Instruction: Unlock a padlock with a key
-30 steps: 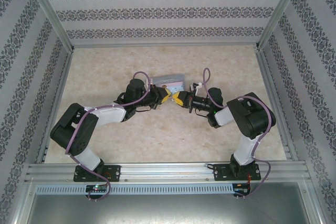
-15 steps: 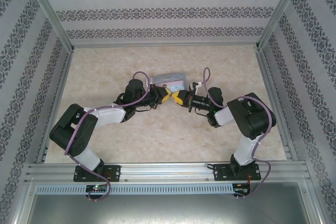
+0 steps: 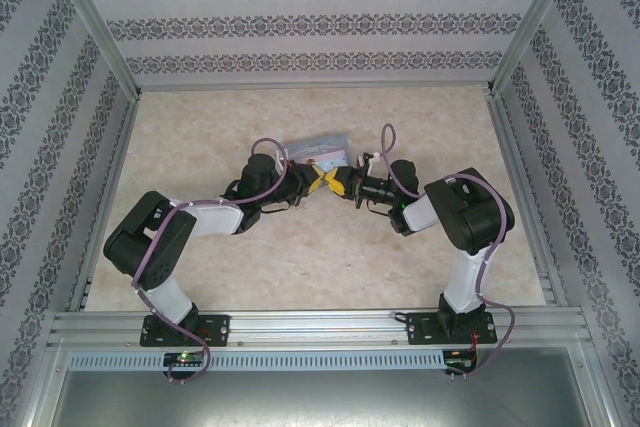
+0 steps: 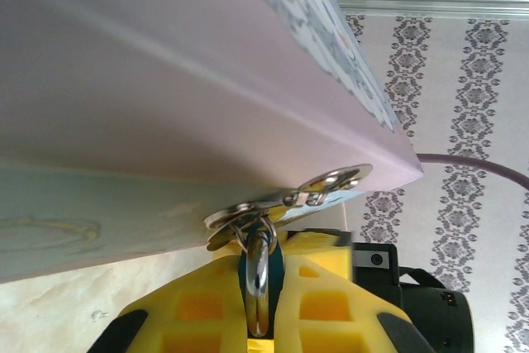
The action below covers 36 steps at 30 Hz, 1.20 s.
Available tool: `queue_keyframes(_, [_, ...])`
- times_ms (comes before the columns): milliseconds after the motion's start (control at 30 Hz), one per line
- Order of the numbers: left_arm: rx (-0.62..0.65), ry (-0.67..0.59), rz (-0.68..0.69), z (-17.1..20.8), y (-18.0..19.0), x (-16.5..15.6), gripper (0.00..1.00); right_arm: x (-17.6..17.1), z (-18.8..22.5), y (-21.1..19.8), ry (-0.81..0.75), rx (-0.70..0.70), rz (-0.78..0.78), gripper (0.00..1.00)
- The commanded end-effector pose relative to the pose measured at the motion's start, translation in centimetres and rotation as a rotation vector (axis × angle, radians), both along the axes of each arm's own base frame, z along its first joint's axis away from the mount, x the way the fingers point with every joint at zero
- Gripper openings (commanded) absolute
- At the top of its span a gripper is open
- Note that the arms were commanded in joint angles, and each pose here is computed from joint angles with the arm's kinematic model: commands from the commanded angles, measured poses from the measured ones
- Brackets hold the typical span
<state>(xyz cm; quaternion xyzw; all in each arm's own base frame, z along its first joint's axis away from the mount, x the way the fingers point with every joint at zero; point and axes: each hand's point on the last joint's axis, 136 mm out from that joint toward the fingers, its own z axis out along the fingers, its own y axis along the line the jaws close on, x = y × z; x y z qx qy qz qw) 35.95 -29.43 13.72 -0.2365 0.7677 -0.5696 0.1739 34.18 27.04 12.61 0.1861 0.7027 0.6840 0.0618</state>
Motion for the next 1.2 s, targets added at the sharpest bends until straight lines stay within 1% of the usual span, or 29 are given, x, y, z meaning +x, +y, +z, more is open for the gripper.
queue_keyframes(0, [-0.012, -0.006, -0.198, 0.2, -3.1, -4.5, 0.0, 2.6, 0.3, -1.2, -0.064, -0.04, -0.119, 0.3])
queue_keyframes(33, [-0.006, -0.005, -0.183, -0.2, -2.8, -4.3, 0.0, 2.7, 0.1, -1.5, -0.063, -0.045, -0.126, 0.35])
queue_keyframes(100, [0.011, -0.002, -0.16, -0.8, -2.4, -4.0, 0.0, 2.5, -0.4, -2.1, -0.055, -0.056, -0.14, 0.4])
queue_keyframes(233, [0.024, -0.026, -0.147, -0.7, -2.2, -3.5, 0.0, 1.4, -1.3, -3.1, -0.041, -0.083, -0.151, 0.49])
queue_keyframes(333, [0.041, -0.033, -0.15, -0.9, -2.1, -3.4, 0.0, 0.2, -1.8, -3.8, -0.037, -0.104, -0.157, 0.52])
queue_keyframes(433, [0.047, -0.044, -0.159, -0.8, -2.2, -3.4, 0.0, -0.8, -2.1, -4.4, -0.038, -0.13, -0.162, 0.52])
queue_keyframes(533, [0.056, -0.056, -0.175, -0.8, -2.3, -3.4, 0.0, -1.5, -2.0, -4.7, -0.045, -0.144, -0.164, 0.48])
queue_keyframes(633, [0.067, -0.064, -0.185, -0.9, -2.3, -3.5, 0.0, -2.0, -1.8, -4.8, -0.049, -0.149, -0.168, 0.47])
queue_keyframes(700, [0.068, -0.065, -0.186, -1.0, -2.3, -3.4, 0.0, -2.2, -1.7, -4.7, -0.051, -0.152, -0.167, 0.45])
queue_keyframes(767, [0.071, -0.062, -0.188, -1.1, -2.3, -3.5, 0.0, -2.4, -1.5, -4.2, -0.053, -0.15, -0.16, 0.43])
queue_keyframes(1033, [0.07, -0.066, -0.193, -0.9, -2.3, -3.4, 0.0, -3.3, -1.9, -2.2, -0.048, -0.155, -0.127, 0.41])
queue_keyframes(1100, [0.071, -0.064, -0.195, -1.0, -2.3, -3.4, 0.0, -3.5, -2.0, -1.9, -0.046, -0.154, -0.123, 0.38])
queue_keyframes(1167, [0.072, -0.063, -0.194, -1.1, -2.3, -3.3, 0.0, -3.6, -2.1, -1.9, -0.042, -0.153, -0.124, 0.32])
